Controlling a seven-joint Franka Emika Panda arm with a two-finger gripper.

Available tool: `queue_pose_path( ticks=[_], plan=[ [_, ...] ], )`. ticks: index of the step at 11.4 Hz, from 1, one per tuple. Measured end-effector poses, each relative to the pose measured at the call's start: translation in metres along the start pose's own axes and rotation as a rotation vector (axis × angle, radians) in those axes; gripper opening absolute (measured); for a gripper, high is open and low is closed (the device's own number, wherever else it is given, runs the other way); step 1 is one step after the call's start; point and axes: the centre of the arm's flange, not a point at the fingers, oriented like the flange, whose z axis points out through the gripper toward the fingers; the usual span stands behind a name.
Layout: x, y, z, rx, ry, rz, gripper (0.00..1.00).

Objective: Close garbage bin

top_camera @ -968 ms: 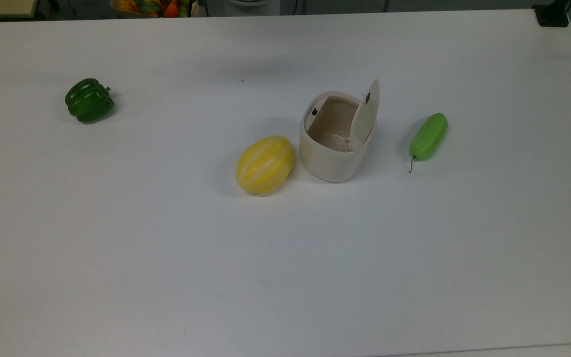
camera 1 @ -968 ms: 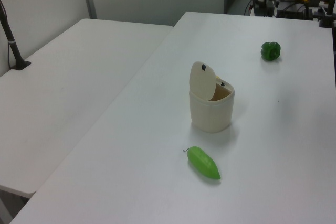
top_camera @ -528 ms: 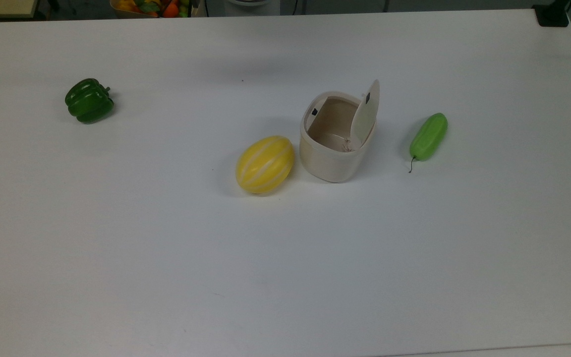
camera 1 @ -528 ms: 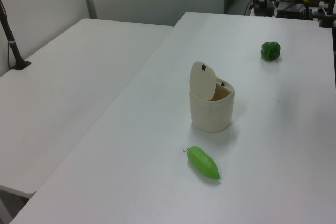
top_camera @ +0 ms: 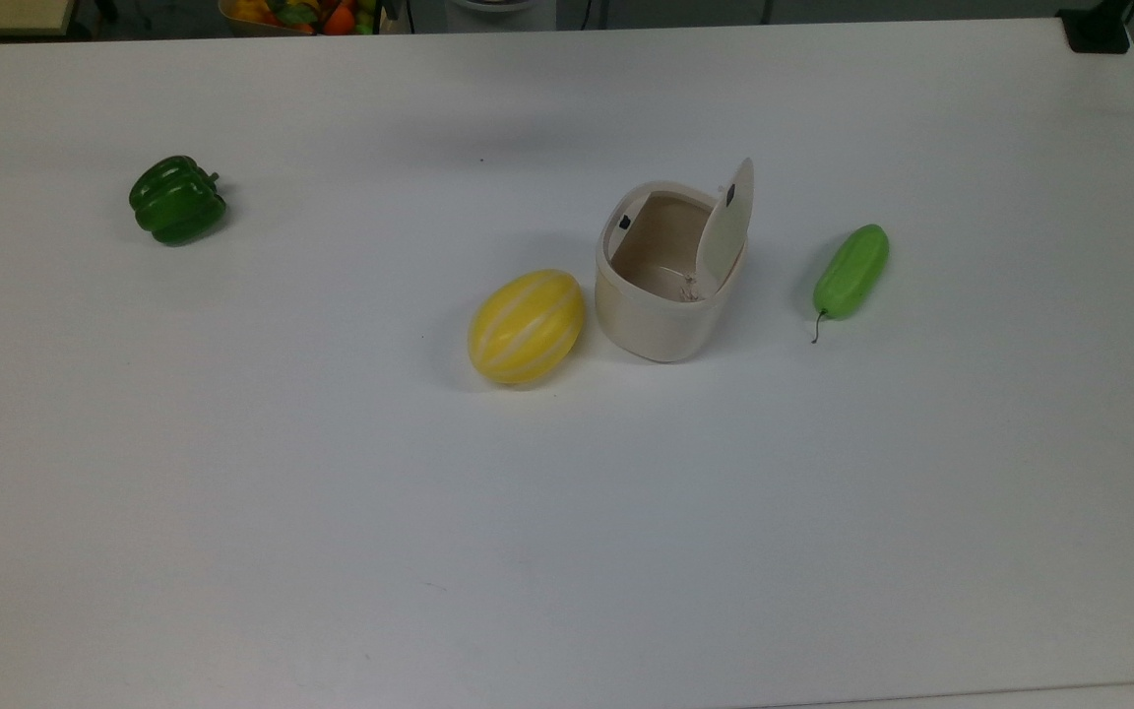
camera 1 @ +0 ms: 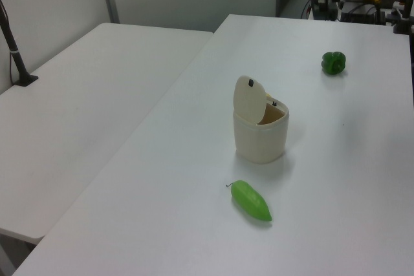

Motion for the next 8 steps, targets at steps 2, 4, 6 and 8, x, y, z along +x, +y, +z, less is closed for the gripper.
queue_pose_path(
  ticks=[2,4,6,8],
  plan=[
    [0.0,-0.0003,0.0,0.003,0.0,0.0,1.0],
    [0.0,-0.0006,0.0,0.005,0.0,-0.001,1.0],
    [0.0,-0.0006,0.0,0.005,0.0,-0.003,0.96],
    [0.0,-0.0011,0.0,0.005,0.0,-0.008,0.89]
  ],
)
